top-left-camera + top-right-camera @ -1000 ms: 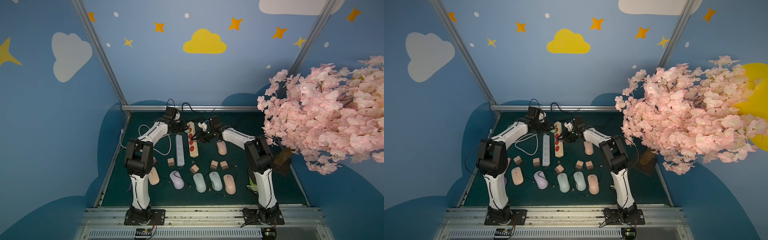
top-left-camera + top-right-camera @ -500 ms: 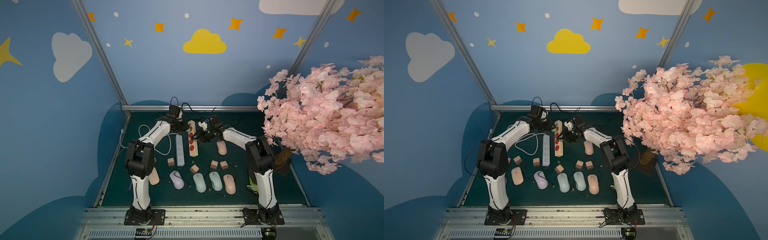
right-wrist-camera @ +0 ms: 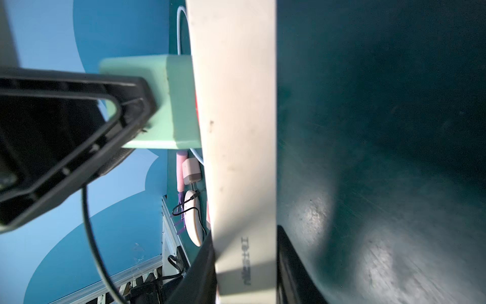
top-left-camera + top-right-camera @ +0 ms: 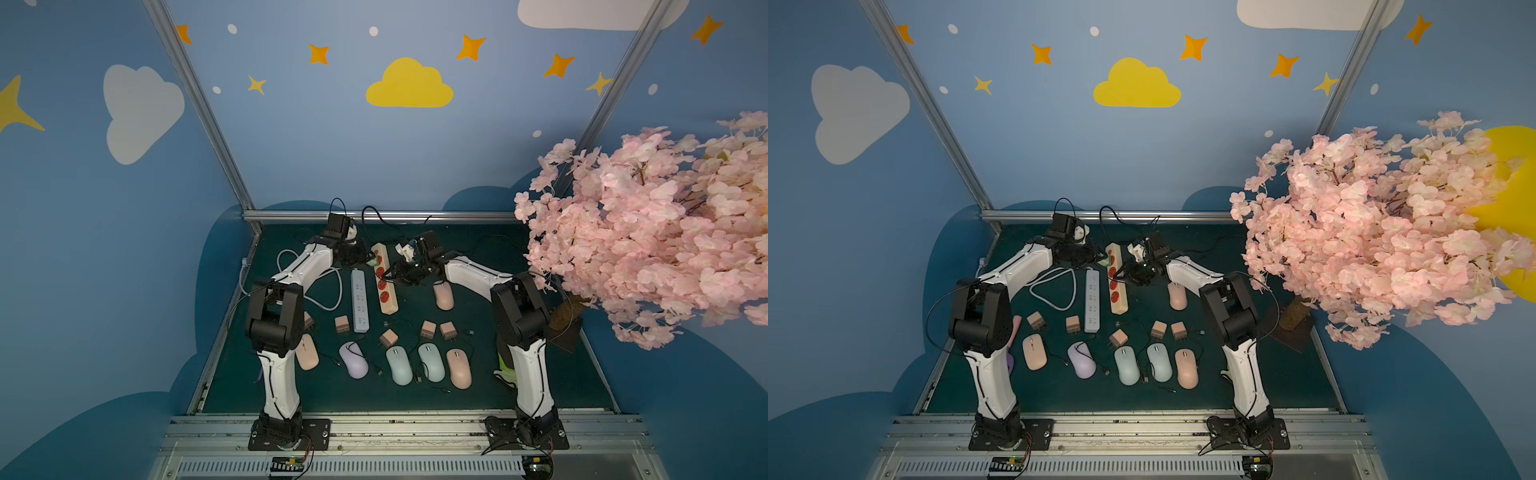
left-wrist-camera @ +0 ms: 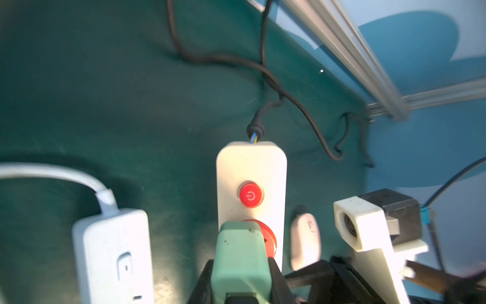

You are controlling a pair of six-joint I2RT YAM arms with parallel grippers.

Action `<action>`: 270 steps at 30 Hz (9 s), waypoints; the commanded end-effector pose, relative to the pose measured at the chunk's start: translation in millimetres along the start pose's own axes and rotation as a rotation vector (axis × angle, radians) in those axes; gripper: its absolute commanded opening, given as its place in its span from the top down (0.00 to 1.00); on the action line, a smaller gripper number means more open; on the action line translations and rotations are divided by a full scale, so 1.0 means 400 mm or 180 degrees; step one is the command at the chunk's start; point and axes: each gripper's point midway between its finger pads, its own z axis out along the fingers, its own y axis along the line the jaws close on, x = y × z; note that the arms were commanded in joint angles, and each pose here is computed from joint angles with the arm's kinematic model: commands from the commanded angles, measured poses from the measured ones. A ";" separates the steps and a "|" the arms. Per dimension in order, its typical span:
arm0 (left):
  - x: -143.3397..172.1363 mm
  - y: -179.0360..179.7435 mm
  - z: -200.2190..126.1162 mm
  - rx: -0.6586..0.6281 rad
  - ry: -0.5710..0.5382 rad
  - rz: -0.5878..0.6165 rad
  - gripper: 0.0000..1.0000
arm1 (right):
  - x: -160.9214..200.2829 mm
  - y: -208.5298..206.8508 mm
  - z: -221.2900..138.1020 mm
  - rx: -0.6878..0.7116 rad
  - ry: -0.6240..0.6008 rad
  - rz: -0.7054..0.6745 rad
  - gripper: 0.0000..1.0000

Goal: Unplug the wireless mouse
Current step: Remove the plug from the socket, then remove the power cord from the plug, then place the plug at the center of the board.

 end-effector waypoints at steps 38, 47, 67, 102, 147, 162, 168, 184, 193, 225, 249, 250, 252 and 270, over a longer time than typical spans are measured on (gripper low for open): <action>0.071 -0.121 -0.304 0.0974 -0.0404 0.0286 0.96 | -0.008 -0.029 0.074 -0.0068 0.0132 0.0313 1.00; 0.128 -0.088 -0.346 0.0829 -0.0399 0.0236 0.96 | -0.015 -0.052 0.134 -0.0051 0.0157 0.0411 0.68; 0.125 -0.158 -0.360 0.1002 -0.0258 0.0466 0.96 | -0.016 0.036 -0.160 0.0830 -0.0449 -0.1005 0.40; 0.232 -0.418 -0.392 0.1899 0.0501 0.1218 0.96 | 0.136 0.408 -0.447 0.0250 -0.1442 -0.4538 0.42; 0.187 -0.371 -0.470 0.1902 -0.0010 0.1115 0.51 | 0.134 0.411 -0.421 0.0485 -0.1329 -0.4488 1.00; 0.197 -0.384 -0.417 0.1932 0.0178 0.1091 0.71 | 0.142 0.431 -0.422 0.0343 -0.1342 -0.4492 1.00; 0.197 -0.384 -0.415 0.1920 0.0181 0.1101 0.87 | 0.139 0.421 -0.422 0.0409 -0.1346 -0.4486 1.00; 0.192 -0.376 -0.424 0.1900 0.0143 0.1107 0.78 | 0.110 0.387 -0.436 0.0730 -0.1526 -0.4365 1.00; 0.184 -0.370 -0.430 0.1850 0.0075 0.1113 0.96 | 0.115 0.377 -0.422 0.0709 -0.1442 -0.4353 1.00; 0.102 -0.180 -0.476 0.0746 -0.0696 0.0850 0.96 | 0.170 0.040 -0.312 0.1666 -0.0441 -0.1579 1.00; 0.145 -0.055 -0.414 -0.0123 -0.0581 0.0637 0.96 | 0.110 -0.260 -0.187 0.2485 0.0338 -0.0498 1.00; 0.146 -0.053 -0.412 -0.0127 -0.0574 0.0626 0.96 | 0.114 -0.265 -0.177 0.2459 0.0377 -0.0493 1.00; 0.146 -0.054 -0.409 -0.0117 -0.0564 0.0626 0.96 | 0.122 -0.273 -0.163 0.2424 0.0445 -0.0470 0.95; 0.154 -0.057 -0.379 -0.0033 -0.0449 0.0524 0.96 | 0.125 -0.328 -0.144 0.2451 0.0533 -0.0294 0.44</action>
